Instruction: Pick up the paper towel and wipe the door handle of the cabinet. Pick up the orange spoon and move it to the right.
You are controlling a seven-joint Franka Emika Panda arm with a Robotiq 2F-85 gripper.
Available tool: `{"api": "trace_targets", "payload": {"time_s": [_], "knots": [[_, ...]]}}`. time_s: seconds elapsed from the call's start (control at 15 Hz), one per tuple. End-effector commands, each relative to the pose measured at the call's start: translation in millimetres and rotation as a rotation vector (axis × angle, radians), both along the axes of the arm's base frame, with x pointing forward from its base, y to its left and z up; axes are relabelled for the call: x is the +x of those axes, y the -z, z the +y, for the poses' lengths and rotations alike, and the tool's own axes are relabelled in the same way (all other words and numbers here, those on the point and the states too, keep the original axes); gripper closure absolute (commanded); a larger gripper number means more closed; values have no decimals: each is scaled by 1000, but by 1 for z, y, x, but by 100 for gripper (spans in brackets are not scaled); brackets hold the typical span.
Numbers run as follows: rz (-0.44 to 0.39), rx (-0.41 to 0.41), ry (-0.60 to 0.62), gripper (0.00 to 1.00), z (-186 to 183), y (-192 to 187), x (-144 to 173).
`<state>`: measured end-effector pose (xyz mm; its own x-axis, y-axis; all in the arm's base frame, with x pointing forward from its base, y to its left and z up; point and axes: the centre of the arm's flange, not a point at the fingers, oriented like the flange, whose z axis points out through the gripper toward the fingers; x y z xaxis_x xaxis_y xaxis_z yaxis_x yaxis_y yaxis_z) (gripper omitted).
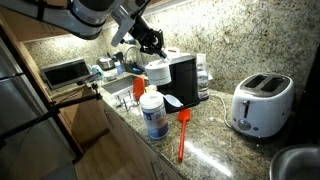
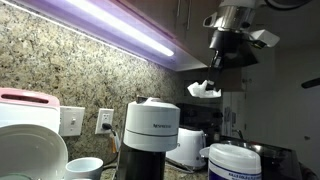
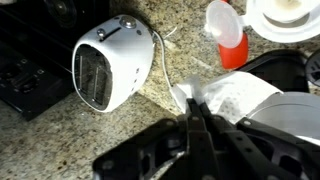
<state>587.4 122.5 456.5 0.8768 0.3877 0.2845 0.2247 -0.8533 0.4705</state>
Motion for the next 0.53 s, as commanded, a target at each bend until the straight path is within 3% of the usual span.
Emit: {"api": "trace_targets", "payload": {"time_s": [0.0, 0.2, 0.47], "knots": [[109, 97, -124, 99, 4, 27, 11], [220, 152, -205, 99, 10, 48, 9], [449, 156, -243, 99, 4, 70, 3]]}}
